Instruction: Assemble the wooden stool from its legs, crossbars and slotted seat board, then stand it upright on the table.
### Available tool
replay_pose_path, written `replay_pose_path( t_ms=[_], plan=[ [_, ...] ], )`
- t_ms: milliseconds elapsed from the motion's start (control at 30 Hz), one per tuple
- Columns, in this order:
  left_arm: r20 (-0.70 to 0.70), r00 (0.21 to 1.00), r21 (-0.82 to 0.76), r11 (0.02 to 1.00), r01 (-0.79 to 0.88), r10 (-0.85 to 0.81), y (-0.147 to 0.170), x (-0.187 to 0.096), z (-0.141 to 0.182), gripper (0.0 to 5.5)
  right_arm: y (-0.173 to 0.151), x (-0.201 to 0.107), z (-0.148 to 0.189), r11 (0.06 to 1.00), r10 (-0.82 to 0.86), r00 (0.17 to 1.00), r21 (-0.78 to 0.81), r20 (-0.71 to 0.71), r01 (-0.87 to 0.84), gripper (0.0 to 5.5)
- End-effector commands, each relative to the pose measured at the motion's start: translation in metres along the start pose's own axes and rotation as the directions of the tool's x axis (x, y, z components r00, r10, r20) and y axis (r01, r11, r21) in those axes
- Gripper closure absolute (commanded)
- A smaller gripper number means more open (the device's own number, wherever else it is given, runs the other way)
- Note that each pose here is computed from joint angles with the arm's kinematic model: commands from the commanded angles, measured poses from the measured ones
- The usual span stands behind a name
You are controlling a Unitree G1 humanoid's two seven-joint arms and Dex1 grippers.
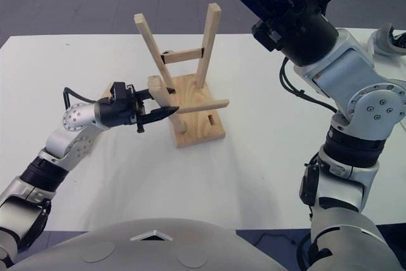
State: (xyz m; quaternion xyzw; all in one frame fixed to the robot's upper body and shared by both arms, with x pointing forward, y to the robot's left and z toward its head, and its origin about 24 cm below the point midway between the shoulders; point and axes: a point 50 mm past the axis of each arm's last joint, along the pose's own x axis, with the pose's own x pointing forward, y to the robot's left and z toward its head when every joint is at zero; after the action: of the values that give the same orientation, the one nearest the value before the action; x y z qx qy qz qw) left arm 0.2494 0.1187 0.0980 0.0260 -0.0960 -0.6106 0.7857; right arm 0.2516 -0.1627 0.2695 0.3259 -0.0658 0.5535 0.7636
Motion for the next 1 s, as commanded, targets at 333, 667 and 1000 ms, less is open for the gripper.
replay_pose_path(
  t_ms=[333, 667, 1000],
  plan=[
    [-0.775, 0.530, -0.499, 0.848, -0.177, -0.345, -0.135, -0.096, -0.172, 3.47, -0.003, -0.004, -0.002, 0.999, -0.052, 0.998, -0.004, 0.035, 0.052, 1.03],
    [-0.654, 0.463, -0.642, 0.762, 0.079, -0.599, -0.120, -0.090, -0.151, 3.47, -0.002, -0.006, -0.002, 0.998, -0.065, 0.996, -0.010, 0.057, 0.065, 1.03],
    [-0.606, 0.577, -0.668, 0.744, 0.005, -0.548, -0.045, -0.139, -0.046, 3.47, -0.002, -0.007, -0.011, 0.998, -0.069, 0.995, -0.005, 0.066, 0.070, 1.03]
  ],
)
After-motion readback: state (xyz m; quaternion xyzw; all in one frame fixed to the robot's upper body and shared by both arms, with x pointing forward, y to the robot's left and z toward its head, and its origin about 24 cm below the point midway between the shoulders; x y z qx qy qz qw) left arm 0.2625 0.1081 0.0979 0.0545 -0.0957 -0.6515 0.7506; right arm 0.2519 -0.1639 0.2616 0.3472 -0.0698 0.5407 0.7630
